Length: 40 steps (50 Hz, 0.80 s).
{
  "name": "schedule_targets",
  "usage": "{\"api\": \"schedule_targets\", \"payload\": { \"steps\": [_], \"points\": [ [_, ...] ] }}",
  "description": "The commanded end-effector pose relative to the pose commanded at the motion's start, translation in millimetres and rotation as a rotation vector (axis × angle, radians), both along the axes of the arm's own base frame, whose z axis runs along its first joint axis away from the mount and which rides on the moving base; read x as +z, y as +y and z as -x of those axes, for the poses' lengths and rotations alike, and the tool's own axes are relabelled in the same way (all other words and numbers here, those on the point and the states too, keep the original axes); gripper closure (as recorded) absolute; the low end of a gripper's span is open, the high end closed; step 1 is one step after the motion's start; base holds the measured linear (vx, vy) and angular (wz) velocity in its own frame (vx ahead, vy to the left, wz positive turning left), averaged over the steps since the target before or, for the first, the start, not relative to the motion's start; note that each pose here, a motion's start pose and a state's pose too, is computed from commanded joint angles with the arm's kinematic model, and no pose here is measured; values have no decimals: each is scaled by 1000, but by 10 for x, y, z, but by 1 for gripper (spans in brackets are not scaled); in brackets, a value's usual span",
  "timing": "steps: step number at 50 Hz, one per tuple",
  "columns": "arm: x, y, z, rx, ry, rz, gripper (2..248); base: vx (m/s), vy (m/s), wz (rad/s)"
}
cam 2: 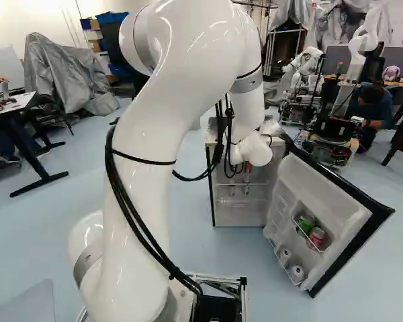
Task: Grab a drink from the fridge
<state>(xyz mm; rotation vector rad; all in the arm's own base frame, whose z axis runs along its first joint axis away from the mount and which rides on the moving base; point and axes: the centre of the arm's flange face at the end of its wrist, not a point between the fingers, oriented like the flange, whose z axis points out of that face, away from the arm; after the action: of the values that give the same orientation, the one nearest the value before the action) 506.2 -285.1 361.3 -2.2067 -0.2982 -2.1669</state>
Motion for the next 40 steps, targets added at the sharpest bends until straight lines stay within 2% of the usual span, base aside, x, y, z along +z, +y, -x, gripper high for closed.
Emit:
{"api": "schedule_targets", "payload": {
  "steps": [3,4,8,9,13,14,29,40],
  "points": [
    [0,0,0,0,0,0,116,0,0,0],
    [0,0,0,0,0,0,82,0,0,0],
    [0,0,2,0,0,0,82,0,0,0],
    [1,1,5,0,0,0,46,0,0,0],
    [5,6,37,-3,2,-2,46,0,0,0],
    [6,8,50,-4,3,-2,10,0,0,0],
    [40,46,342,-30,21,-15,3,0,0,0],
    [91,-24,543,-63,23,-18,3,0,0,0]
  ]
}}
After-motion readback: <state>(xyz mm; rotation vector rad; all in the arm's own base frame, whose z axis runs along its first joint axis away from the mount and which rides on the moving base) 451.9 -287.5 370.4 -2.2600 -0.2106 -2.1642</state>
